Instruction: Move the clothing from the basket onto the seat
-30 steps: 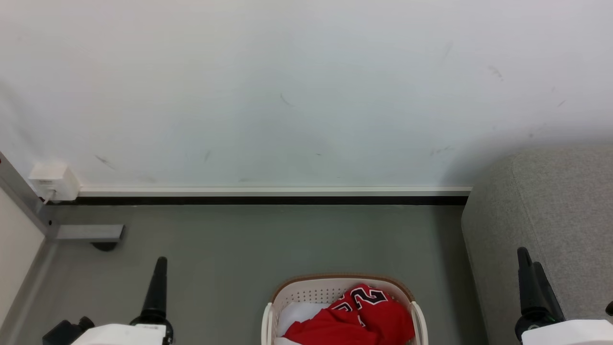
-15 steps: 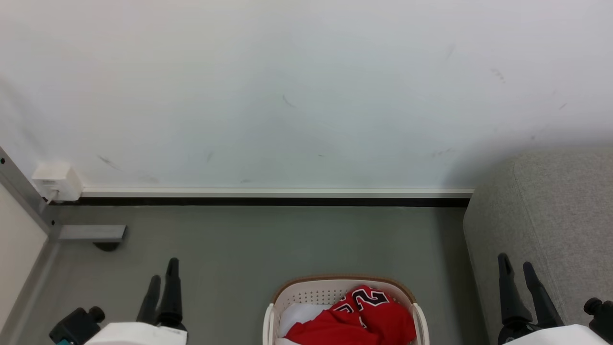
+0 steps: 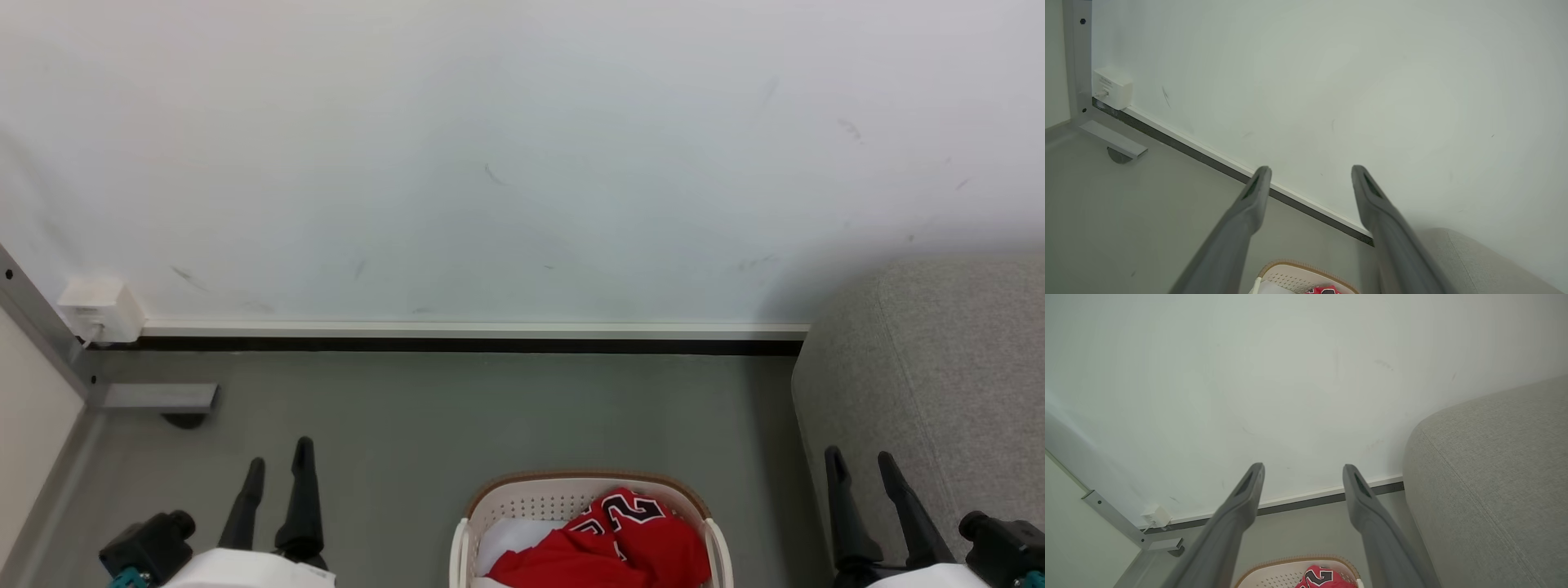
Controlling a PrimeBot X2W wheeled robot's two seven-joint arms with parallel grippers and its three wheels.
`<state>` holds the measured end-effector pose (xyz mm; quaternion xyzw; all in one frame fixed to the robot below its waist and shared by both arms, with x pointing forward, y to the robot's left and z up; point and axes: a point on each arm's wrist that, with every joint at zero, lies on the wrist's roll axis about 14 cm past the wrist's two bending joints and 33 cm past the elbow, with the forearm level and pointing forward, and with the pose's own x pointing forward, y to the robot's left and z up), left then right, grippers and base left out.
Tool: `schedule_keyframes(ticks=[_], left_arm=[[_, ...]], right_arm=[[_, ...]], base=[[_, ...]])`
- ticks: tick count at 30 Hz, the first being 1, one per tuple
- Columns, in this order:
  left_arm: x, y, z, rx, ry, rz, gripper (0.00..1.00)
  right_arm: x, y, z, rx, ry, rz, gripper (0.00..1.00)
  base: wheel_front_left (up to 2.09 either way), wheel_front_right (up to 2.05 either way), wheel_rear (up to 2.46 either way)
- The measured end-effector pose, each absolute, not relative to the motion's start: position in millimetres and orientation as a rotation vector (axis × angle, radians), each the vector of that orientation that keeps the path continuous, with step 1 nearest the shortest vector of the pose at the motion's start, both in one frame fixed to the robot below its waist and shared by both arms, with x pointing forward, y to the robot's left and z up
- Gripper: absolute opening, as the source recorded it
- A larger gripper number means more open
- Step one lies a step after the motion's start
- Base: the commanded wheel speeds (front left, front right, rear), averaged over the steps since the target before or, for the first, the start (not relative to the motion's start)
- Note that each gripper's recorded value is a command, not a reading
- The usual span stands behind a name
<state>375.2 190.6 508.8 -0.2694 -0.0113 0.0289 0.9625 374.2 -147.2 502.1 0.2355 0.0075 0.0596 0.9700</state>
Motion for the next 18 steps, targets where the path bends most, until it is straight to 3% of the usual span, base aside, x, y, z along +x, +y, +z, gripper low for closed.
schedule_keyframes(ticks=[18], left_arm=[[373.7, 188.6, 522.8, -0.276, -0.075, 0.027, 1.00]], right_arm=[[372.7, -142.8, 499.5, 0.307, -0.001, 0.145, 1.00]], base=[[0.00, 0.00, 0.00]])
